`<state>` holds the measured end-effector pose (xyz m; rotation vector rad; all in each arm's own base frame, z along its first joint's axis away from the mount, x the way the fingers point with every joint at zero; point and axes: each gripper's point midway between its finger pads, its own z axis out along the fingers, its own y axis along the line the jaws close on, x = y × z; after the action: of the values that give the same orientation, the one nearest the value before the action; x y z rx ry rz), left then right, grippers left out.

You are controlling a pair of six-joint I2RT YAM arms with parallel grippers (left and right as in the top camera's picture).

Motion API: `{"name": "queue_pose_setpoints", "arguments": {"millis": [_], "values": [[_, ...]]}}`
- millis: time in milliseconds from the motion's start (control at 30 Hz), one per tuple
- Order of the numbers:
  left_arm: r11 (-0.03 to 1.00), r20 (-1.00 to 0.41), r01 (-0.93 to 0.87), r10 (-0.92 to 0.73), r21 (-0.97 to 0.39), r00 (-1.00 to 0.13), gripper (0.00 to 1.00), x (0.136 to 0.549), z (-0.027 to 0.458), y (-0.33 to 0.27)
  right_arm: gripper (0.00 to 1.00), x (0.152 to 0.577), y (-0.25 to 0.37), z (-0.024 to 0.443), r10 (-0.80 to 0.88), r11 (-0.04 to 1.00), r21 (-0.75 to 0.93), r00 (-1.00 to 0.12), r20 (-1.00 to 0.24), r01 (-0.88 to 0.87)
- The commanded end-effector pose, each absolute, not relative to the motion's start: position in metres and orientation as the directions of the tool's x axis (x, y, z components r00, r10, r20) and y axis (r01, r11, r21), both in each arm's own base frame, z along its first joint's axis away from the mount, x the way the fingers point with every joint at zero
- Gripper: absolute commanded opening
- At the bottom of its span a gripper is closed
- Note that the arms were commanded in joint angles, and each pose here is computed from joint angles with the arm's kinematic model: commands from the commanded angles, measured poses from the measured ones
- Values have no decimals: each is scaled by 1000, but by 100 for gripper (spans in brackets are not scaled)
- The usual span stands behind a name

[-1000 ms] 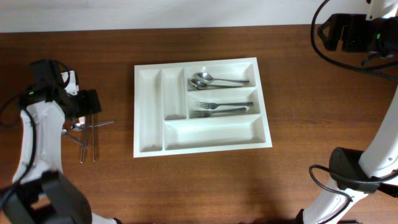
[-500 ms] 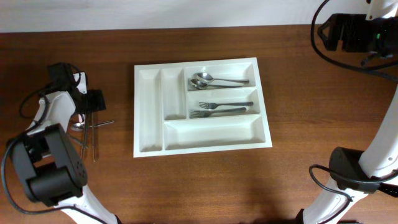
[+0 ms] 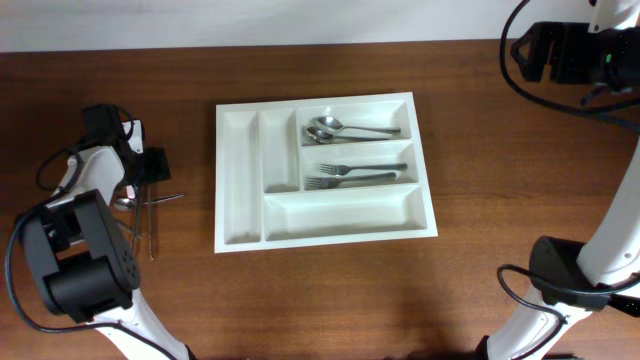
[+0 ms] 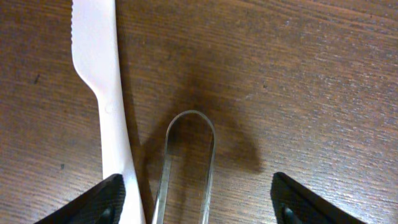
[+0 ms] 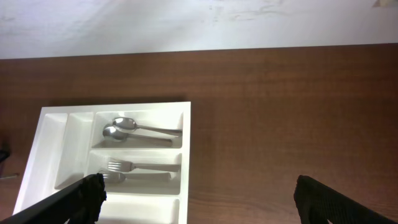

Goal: Pack container
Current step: 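Lower the left gripper onto the metal tongs and grasp them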

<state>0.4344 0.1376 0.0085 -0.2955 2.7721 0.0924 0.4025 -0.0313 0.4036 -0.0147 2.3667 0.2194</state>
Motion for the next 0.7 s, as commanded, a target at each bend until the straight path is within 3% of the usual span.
{"name": "queue_pose_setpoints", "arguments": {"millis": [0,400,500,567,667], "values": [[979,-308,-201,-186,20,-933,71,430,-9,136,99,404,-33,405,66,985,159,-717,-694,-63],[979,-305,-201,-185,20,-934,56,432,-16,137,99,404,-33,405,66,985,159,-717,-694,-63],[980,-305,-200,-186,15,-934,39,433,-18,136,99,404,-33,405,66,985,159,-717,-694,-63],[980,-303,-197,-186,4,-935,20,432,-19,134,99,404,-33,405,66,985,159,-717,-694,-63],[980,-303,-197,-186,5,-935,5,432,-19,134,99,404,-33,405,66,985,159,-717,-694,-63]]}}
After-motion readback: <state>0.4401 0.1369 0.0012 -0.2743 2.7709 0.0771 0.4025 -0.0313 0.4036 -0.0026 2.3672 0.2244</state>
